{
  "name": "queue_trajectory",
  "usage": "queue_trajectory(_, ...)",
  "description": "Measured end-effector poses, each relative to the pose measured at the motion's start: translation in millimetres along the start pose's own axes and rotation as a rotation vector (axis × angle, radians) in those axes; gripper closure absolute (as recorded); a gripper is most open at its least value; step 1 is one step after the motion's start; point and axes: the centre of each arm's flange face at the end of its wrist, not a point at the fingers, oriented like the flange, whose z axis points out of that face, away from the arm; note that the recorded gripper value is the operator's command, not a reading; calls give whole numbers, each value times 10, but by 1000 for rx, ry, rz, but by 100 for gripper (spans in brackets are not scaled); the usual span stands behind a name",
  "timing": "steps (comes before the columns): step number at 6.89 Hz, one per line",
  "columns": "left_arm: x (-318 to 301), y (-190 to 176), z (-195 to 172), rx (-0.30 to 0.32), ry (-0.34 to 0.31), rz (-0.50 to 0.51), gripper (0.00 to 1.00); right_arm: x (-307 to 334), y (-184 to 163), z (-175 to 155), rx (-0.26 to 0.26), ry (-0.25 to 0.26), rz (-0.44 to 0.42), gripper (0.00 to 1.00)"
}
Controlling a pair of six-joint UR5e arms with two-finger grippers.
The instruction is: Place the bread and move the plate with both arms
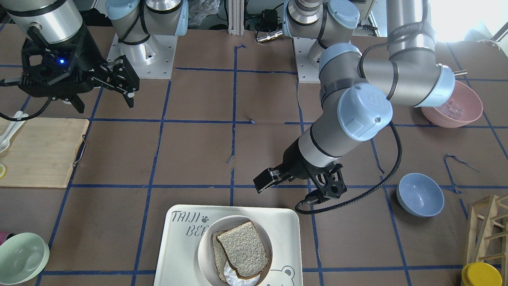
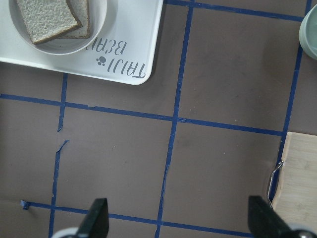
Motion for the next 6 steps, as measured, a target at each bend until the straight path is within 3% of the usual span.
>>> queue_trajectory(2, -138, 686, -671, -3, -31, 6, 0, 0, -6, -2, 4, -1, 0, 0)
queue_trajectory(4, -421, 1253, -1104, -16, -119, 67, 0, 1, -11, -7, 9, 1, -1, 0)
queue_trajectory(5, -550, 1352, -1171, -22, -175, 169, 0, 1, -11, -6, 9, 1, -2, 0)
queue_trajectory(6, -627, 1331, -1224, -7, -212, 337, 0, 2, -11, -6, 8, 1, -1, 0)
